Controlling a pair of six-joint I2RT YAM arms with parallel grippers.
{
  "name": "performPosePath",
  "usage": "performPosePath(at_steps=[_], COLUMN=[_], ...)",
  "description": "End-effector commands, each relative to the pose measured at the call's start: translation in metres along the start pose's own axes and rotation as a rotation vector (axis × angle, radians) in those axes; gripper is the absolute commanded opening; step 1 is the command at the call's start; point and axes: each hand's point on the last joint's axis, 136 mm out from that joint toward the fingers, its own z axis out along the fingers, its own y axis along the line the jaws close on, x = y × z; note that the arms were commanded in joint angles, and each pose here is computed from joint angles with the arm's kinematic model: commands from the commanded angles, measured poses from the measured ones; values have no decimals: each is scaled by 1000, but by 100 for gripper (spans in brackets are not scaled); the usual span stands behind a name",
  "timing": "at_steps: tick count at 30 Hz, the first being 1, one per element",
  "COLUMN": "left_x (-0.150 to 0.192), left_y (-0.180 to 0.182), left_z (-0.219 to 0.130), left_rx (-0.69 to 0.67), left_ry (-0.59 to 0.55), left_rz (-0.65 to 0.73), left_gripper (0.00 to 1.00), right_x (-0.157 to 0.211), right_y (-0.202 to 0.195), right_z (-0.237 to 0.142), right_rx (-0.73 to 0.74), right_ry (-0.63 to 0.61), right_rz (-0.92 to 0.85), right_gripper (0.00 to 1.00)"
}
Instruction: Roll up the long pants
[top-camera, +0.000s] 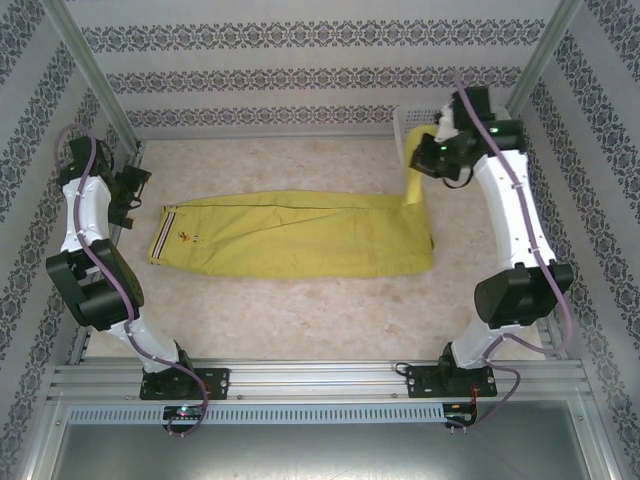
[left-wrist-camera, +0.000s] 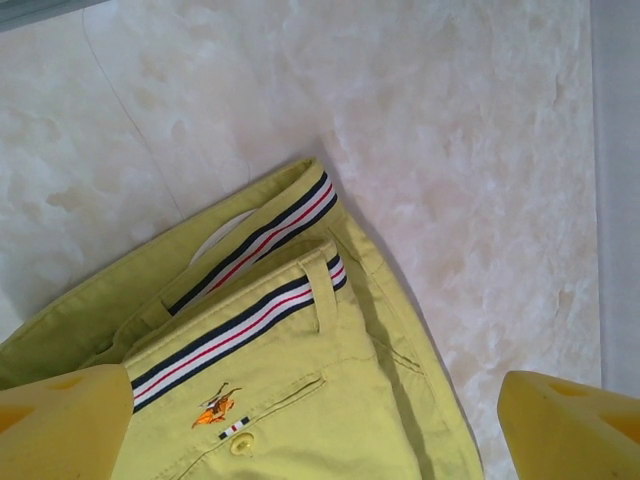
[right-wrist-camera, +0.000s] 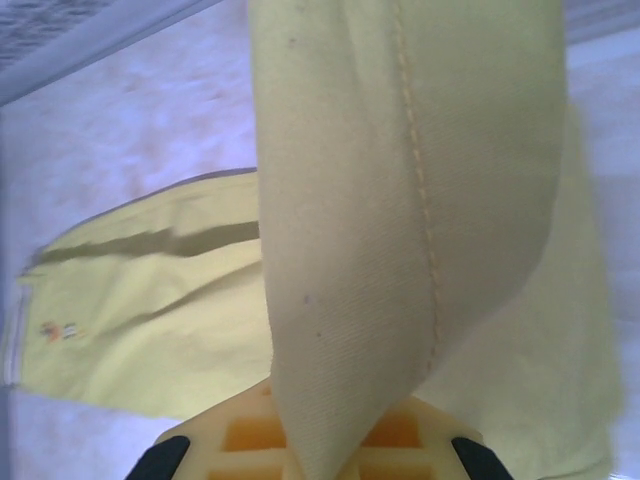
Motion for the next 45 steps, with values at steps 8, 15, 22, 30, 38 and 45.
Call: performPosePath(at_steps=[8, 15, 22, 30, 38, 45], left_x=[0, -1, -2, -3, -2, -2], left_y=[-15, -18, -19, -18, -17, -18], left_z=[-40, -46, -43, -38, -37, -40], left_rx=[25, 27, 23, 17, 15, 20], left_ry=[-36, -45, -37, -32, -28, -31], left_rz=[47, 59, 66, 65, 64, 65], left_gripper=[95, 95, 96, 96, 96, 97], right_x=[38, 63, 103, 140, 156, 172], right_y=[178, 264, 322, 341, 350, 366], right_z=[79, 123, 154, 182, 191, 197], right_rx=[-391, -503, -612, -634, -654, -693], right_ry=[90, 173, 267, 349, 390, 430], right_rz=[-29, -69, -56, -27, -1, 25], right_gripper=[0, 0, 0, 0, 0, 0])
